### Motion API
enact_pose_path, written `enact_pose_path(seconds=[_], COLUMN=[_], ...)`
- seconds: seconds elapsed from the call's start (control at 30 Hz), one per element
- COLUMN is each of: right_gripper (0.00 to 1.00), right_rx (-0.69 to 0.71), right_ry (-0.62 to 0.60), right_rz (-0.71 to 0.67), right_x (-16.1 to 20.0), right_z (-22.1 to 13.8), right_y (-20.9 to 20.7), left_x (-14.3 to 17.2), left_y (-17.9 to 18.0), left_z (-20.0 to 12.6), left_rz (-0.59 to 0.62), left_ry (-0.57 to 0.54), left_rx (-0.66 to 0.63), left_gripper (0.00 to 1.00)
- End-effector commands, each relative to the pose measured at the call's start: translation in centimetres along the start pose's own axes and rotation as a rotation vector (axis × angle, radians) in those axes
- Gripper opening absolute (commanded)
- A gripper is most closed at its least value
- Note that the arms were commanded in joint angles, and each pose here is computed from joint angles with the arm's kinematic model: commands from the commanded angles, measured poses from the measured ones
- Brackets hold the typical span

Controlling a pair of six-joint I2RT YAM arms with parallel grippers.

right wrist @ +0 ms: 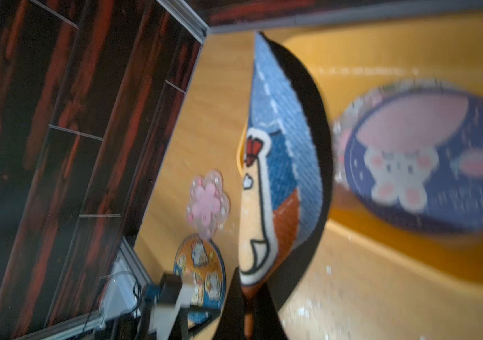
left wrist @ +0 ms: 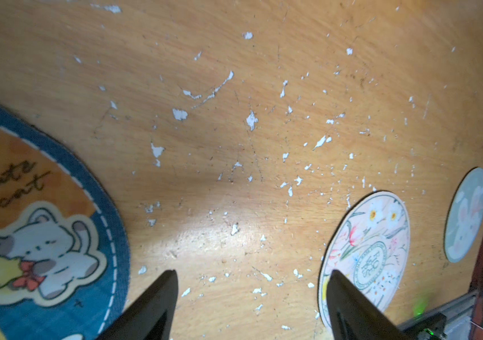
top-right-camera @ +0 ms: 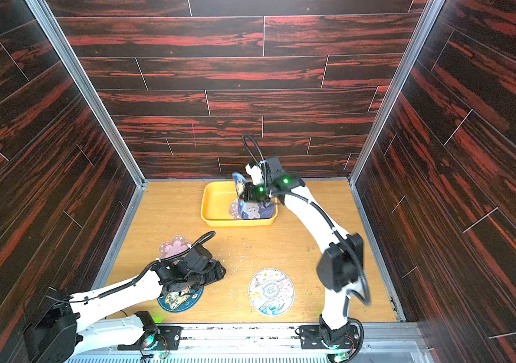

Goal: Put the coasters into the storage box
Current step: Place the coaster in the storage box.

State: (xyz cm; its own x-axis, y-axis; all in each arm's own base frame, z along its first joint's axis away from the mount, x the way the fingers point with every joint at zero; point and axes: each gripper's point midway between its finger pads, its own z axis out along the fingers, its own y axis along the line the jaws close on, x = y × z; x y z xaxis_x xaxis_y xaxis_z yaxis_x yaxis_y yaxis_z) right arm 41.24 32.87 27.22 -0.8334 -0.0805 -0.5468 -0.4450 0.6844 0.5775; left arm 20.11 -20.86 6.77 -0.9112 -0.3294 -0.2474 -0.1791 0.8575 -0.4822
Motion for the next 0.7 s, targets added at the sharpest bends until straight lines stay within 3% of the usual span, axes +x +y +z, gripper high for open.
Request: enact_pose_path(seconds=[0.0, 0.3, 0.67], right_gripper=[0.00, 0.00, 0.00], right_rx=[-0.045, -0.094, -0.002], right_ry=[0.022, 0.036, 0.110], right_rz=[-0.015, 0.019, 0.154], right_x=[-1.1, -3.9, -2.1], right_z=[2.4, 8.4, 12.9], right_y=[-0.2, -1.9, -11.1], left_x=[0.0, -0.1, -0.3], left_y=[0.5, 0.9, 1.0], left_z=[-0.5, -0.3, 0.3], left_rz=[-0.004, -0.020, -0.032], left_ry=[0.001, 0.023, 0.042], left_rx=[-0.009, -0.016, -0.020], left_gripper=[0.83, 0.83, 0.83])
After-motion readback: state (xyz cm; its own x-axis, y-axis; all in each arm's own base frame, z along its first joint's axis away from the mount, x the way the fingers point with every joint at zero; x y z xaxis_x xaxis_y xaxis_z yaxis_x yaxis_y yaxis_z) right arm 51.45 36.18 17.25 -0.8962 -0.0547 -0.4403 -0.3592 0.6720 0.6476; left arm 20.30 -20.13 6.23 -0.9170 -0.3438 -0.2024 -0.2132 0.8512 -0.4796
